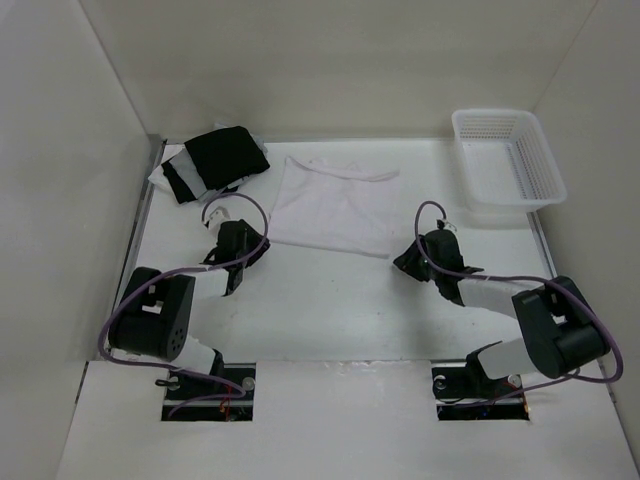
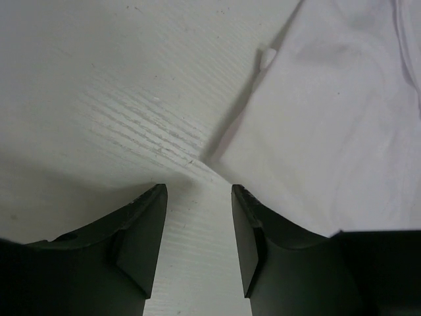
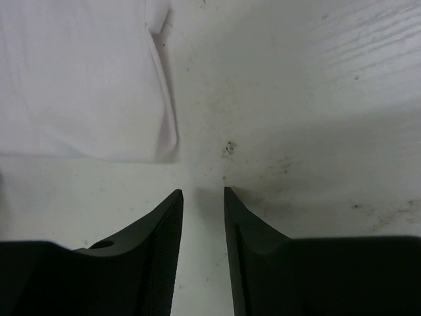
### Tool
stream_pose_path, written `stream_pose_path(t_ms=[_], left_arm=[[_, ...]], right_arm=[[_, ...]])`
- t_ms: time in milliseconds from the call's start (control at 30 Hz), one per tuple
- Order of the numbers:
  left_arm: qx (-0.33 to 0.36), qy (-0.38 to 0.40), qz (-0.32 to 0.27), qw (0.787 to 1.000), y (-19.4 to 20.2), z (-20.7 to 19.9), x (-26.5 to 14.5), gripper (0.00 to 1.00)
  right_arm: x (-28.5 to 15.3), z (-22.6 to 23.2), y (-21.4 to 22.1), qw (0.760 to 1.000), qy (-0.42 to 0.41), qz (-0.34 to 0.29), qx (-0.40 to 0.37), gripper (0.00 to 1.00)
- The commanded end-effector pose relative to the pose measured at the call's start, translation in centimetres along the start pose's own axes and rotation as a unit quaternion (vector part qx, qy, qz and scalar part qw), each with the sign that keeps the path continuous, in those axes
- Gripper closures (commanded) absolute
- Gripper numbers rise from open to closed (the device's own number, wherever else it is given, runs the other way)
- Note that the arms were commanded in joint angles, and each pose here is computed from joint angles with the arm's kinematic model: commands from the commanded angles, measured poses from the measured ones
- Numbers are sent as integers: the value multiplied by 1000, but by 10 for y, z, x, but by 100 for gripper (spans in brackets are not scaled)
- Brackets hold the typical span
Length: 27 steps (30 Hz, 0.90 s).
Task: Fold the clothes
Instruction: Fold the tank top
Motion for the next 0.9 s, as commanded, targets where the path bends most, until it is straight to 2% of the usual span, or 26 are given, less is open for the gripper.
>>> stream_pose_path(t_ms=[0, 167, 233, 600, 700, 867], left_arm=[[-22, 27, 2, 999, -1, -10, 6, 57], [-30, 27, 26, 999, 9, -12, 18, 63], [-32, 22, 28, 999, 12, -9, 20, 68], [-39, 14, 20, 999, 7, -10, 27, 82], [-41, 18, 17, 999, 6, -13, 31, 85], [-48, 27, 10, 998, 4, -15, 34, 93]], right_arm=[[5, 17, -16, 999, -32, -39, 17, 63], [11, 27, -16, 997, -59, -30, 34, 62], [10, 31, -16, 996, -74, -27, 40, 60], [25, 40, -17, 990, -108, -15, 92, 57], [28, 37, -20, 989, -106, -22, 102, 60], [34, 33, -21, 988, -99, -24, 112, 78]])
Point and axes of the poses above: each gripper's point midway between its finger pads, its own x axis out along the fingers, its own z axis along the line the jaws close on, y = z × x, the point moved 2 cm from there along -x, back along the fingers
